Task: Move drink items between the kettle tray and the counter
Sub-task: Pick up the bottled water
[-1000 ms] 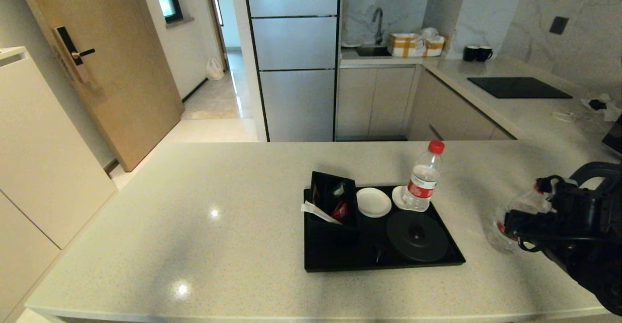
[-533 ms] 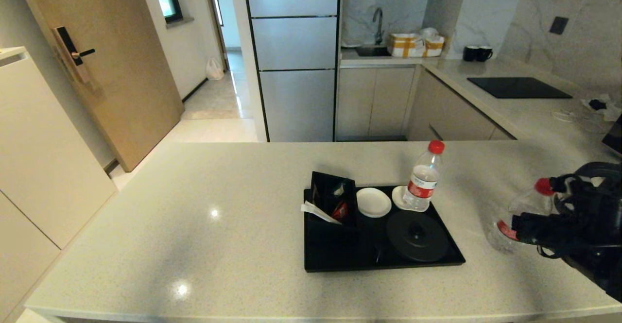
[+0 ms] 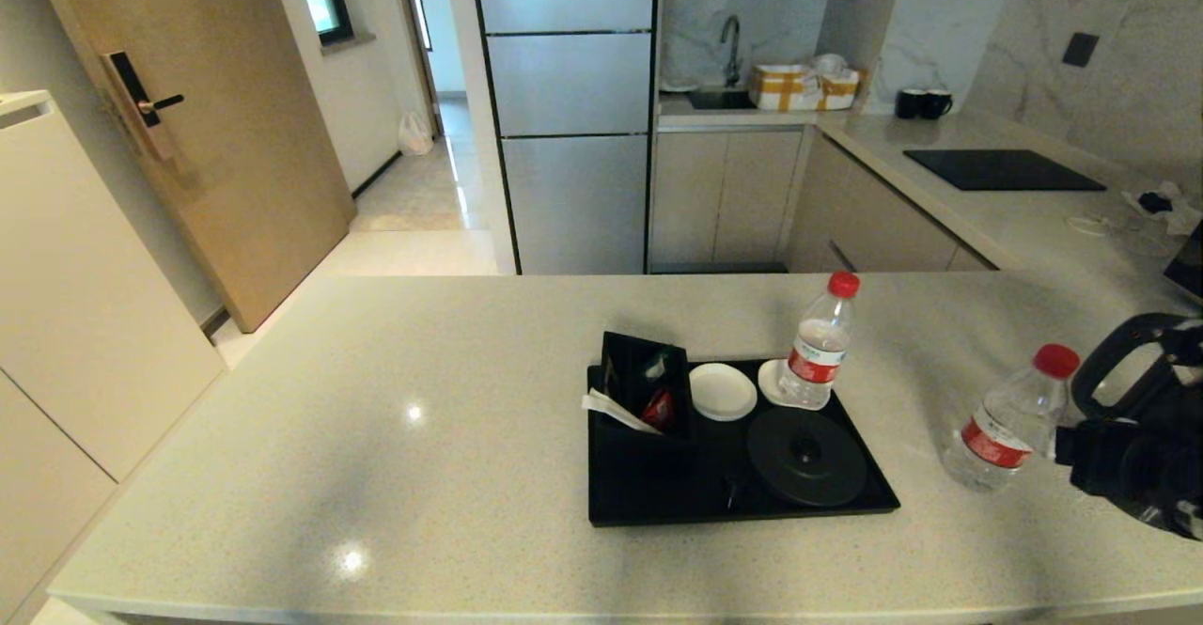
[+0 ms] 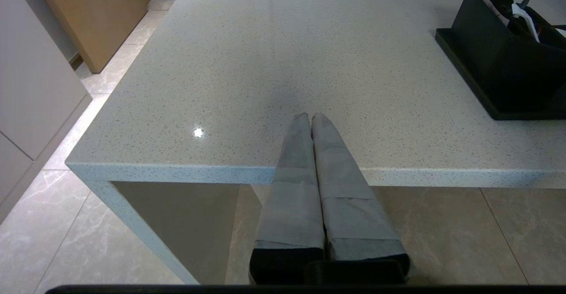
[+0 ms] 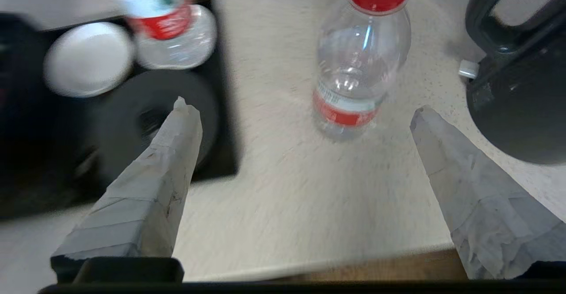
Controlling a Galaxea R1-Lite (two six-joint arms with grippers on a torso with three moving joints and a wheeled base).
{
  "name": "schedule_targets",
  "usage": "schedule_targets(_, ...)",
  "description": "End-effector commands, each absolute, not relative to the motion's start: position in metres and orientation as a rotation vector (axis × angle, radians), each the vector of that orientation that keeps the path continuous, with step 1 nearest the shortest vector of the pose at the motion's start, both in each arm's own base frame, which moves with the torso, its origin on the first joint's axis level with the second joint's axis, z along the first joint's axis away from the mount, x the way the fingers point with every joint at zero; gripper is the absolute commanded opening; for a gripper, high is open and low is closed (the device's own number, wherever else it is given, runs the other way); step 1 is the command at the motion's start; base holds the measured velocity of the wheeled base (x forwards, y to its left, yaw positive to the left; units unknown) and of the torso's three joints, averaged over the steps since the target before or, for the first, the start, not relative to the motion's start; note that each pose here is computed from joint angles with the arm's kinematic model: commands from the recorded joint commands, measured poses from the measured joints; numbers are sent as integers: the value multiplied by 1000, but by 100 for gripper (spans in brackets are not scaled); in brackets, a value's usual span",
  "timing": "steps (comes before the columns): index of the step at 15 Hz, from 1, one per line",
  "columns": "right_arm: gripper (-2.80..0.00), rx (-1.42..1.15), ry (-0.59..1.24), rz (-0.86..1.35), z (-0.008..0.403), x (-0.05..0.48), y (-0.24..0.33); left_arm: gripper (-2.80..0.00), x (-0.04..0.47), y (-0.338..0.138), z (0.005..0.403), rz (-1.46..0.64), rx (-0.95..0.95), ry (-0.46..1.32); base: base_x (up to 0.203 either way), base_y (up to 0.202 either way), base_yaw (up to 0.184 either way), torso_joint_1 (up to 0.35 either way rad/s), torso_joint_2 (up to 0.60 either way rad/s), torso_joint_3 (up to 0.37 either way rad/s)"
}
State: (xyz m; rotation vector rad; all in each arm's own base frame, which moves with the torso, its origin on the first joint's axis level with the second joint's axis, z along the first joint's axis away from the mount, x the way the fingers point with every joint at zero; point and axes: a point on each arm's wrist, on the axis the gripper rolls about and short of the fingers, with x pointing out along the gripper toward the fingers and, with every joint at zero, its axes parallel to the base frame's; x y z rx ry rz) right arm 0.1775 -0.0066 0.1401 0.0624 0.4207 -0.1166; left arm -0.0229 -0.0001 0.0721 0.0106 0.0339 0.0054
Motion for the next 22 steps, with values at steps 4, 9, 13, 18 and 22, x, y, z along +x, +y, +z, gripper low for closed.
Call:
schedule_targets(4, -280, 63, 344, -52, 193, 86, -1, -280, -23, 0, 72, 6, 11, 33, 0, 0, 0, 0, 0, 0)
schedule_targets(9, -280, -13, 393, 47, 195, 55, 3, -280, -23, 0, 72, 6, 11, 34, 0, 0, 0, 0, 0, 0)
schedule_targets(13, -280, -38, 395, 110, 202, 55, 7, -280, -23, 0, 72, 6, 11, 34, 0, 0, 0, 0, 0, 0)
schedule_targets(18, -280, 5, 596, 103, 193, 138, 21, -280, -23, 0, 72, 6, 11, 34, 0, 0, 0, 0, 0, 0)
schedule_targets(22, -280, -18, 581, 79, 173, 219, 61, -280, -23, 0, 72, 6, 11, 35, 0, 0, 0, 0, 0, 0)
